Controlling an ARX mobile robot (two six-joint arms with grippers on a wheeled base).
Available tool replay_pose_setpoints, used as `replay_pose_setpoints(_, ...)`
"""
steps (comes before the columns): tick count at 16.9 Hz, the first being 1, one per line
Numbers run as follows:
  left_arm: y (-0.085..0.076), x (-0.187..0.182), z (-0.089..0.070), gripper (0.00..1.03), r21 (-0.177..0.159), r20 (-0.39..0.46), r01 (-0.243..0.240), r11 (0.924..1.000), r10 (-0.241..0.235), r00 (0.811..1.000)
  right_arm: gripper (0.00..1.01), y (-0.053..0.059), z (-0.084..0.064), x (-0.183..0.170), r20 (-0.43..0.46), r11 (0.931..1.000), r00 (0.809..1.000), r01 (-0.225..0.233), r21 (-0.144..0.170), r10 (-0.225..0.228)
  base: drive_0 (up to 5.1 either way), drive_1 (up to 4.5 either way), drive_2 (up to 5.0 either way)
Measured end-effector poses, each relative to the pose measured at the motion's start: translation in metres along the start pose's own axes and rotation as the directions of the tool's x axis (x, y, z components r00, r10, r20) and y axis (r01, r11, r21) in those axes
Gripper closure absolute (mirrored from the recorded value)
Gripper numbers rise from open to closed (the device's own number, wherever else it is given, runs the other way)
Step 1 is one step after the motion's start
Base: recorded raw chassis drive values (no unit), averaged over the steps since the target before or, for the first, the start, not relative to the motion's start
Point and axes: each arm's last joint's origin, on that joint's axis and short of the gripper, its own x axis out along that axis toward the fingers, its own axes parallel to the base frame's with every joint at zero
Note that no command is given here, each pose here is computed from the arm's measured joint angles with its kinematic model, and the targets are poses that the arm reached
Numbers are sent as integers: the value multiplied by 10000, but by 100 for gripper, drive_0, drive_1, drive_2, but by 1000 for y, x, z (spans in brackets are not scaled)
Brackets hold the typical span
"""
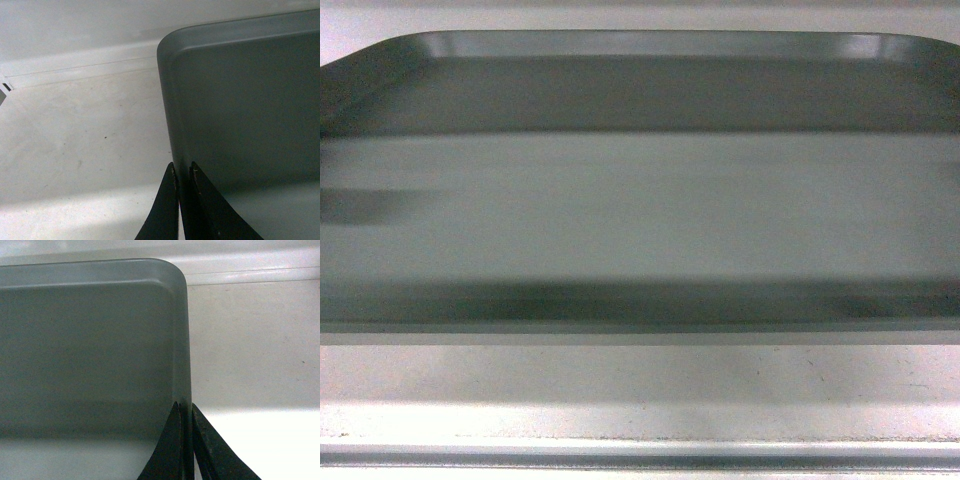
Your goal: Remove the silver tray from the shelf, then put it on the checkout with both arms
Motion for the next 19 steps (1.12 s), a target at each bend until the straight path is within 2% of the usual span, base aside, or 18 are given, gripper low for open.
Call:
replay_pose_setpoints(8,0,0,0,99,3,4,0,10000,0,10000,98,0,0,0,4,10000,10000,-1,1,1,1,-43,46)
replay_pose_setpoints(19,0,-1,1,99,-23,83,21,10000,-20,10000,98,-1,1,-1,64,10000,10000,-10,49,10,10,-391,411)
